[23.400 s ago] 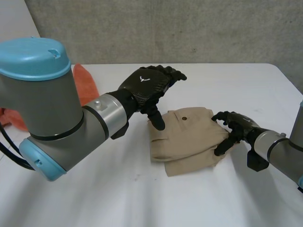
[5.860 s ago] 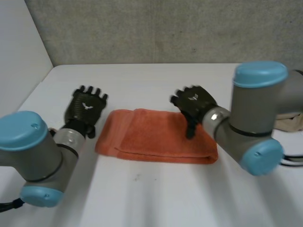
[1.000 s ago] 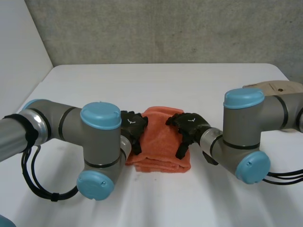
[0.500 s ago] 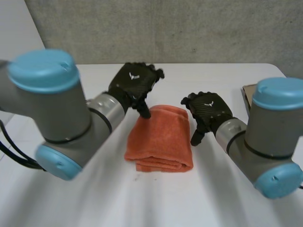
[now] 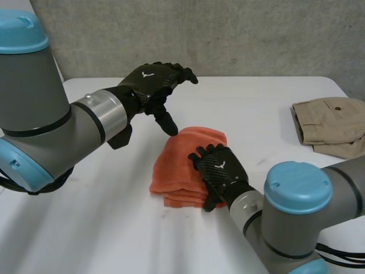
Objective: Fold the laundry.
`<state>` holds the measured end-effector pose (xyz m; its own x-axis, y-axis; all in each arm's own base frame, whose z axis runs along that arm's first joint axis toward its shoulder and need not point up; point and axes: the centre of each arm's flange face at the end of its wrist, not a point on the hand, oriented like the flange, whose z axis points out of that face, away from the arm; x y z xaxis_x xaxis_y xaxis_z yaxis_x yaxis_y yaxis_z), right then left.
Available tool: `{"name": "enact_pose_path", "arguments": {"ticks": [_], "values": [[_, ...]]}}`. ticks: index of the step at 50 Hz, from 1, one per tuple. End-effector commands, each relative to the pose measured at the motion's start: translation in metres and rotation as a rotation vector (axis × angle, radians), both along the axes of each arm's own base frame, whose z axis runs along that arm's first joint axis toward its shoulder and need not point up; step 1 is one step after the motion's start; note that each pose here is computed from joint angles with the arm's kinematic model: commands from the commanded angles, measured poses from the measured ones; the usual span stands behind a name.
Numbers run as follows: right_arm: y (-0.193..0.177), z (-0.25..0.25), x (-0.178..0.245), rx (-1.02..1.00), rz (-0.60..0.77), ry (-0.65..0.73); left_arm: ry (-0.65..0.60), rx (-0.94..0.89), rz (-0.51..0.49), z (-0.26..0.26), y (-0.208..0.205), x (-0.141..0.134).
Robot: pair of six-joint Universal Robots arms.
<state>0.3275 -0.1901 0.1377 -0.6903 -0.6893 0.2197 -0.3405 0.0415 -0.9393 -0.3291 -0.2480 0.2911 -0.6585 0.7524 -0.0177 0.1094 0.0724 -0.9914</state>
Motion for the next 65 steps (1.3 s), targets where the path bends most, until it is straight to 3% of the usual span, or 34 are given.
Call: {"name": "enact_pose_path", "arguments": {"ticks": [1,13,46,57,65], "values": [[-0.007,-0.016,0.009,-0.003,0.007,0.012,-0.011,0.000,0.040,-0.003,-0.001,0.002],[-0.017,-0.034,0.017,-0.036,0.024,0.055,-0.025,0.016,0.057,-0.011,-0.002,0.004],[-0.041,-0.023,0.035,-0.155,0.033,0.027,-0.040,0.046,0.063,-0.020,0.001,0.008],[-0.075,-0.015,-0.003,-0.106,-0.018,0.081,-0.047,0.054,0.064,-0.021,0.004,0.011],[-0.124,-0.008,-0.054,-0.179,-0.138,0.191,-0.058,0.073,0.070,-0.028,0.004,0.014]]}}
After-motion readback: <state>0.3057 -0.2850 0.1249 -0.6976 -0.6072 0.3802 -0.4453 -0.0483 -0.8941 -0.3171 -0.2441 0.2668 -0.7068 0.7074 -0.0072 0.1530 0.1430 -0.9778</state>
